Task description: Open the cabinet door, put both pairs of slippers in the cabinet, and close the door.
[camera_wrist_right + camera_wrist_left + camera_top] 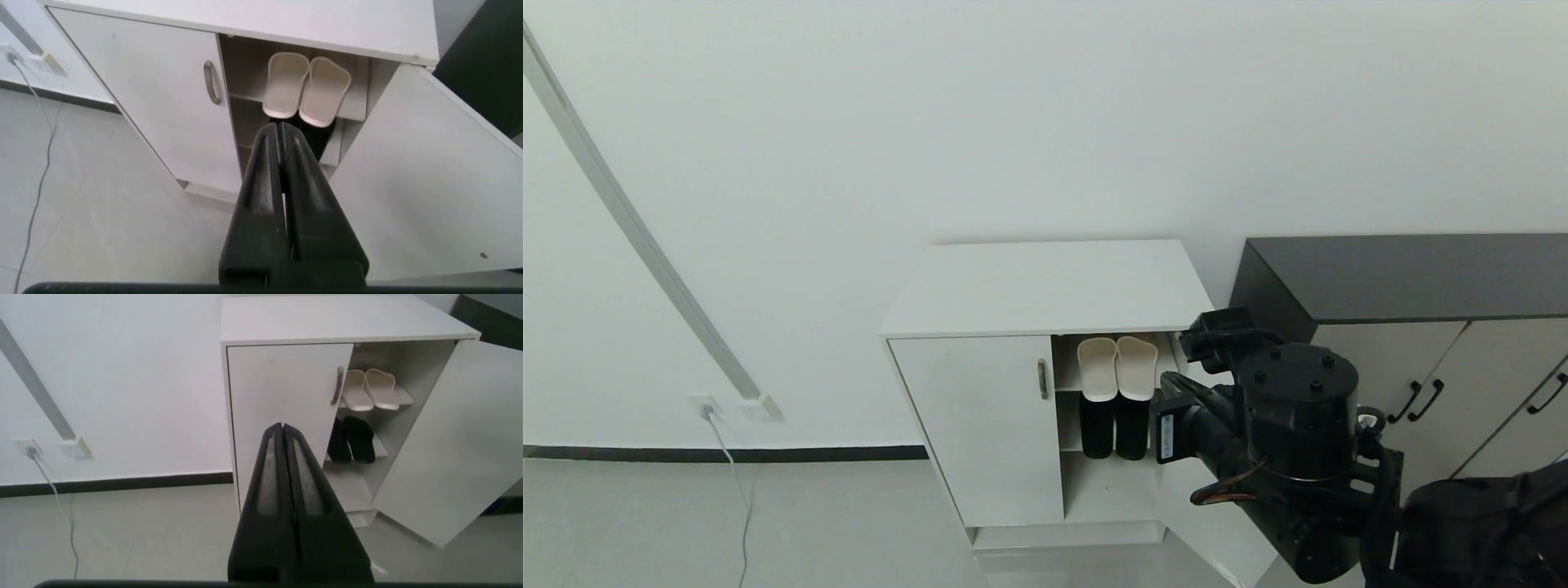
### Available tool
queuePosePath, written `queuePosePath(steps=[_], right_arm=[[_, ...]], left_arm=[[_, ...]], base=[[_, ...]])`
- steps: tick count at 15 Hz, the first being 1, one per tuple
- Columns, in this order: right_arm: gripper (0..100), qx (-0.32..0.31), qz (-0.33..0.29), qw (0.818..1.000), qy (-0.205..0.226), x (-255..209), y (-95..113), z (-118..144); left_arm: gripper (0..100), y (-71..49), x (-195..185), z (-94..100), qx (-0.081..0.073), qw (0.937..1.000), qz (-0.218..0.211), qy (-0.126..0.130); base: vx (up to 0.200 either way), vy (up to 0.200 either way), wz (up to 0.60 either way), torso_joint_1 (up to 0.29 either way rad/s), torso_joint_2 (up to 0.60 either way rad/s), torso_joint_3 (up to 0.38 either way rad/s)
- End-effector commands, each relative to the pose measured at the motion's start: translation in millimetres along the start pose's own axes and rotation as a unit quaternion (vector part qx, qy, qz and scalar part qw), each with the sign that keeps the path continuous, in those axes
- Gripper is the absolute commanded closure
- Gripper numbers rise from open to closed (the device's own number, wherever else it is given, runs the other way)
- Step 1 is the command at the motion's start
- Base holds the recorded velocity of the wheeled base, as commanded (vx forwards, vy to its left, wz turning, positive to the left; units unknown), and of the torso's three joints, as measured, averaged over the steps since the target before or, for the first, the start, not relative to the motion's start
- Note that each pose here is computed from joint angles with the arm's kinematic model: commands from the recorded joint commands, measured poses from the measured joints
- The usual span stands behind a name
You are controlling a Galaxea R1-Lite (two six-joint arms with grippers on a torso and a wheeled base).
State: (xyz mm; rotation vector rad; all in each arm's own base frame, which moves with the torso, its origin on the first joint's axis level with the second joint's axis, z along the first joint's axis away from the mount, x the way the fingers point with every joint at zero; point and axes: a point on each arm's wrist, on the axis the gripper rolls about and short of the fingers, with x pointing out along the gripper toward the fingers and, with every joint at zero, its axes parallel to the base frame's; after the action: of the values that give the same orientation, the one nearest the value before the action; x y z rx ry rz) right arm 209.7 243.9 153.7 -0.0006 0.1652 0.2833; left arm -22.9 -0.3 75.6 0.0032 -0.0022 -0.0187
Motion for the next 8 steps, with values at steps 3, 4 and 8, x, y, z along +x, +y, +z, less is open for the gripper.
queuePosePath(steps=[3,4,8], right_arm=[[100,-0.006,0.0,1.0,0.001,-0.3,-0.8,-0.6],[100,-0.006,0.0,1.0,0.001,-0.3,-0.8,-0.6],[100,-0.007,0.001,1.0,0.002,-0.3,-0.3,-1.1]], left_arm=[[100,0.0,0.1,0.0,0.0,1.0,0.0,0.0],[100,0.0,0.1,0.0,0.0,1.0,0.0,0.0],[100,0.0,0.1,0.0,0.0,1.0,0.0,0.0]], base=[[0.0,0.0,0.0,0.0,0.0,0.0],[0.0,0.0,0.0,0.0,0.0,0.0],[0.0,0.0,0.0,0.0,0.0,0.0]])
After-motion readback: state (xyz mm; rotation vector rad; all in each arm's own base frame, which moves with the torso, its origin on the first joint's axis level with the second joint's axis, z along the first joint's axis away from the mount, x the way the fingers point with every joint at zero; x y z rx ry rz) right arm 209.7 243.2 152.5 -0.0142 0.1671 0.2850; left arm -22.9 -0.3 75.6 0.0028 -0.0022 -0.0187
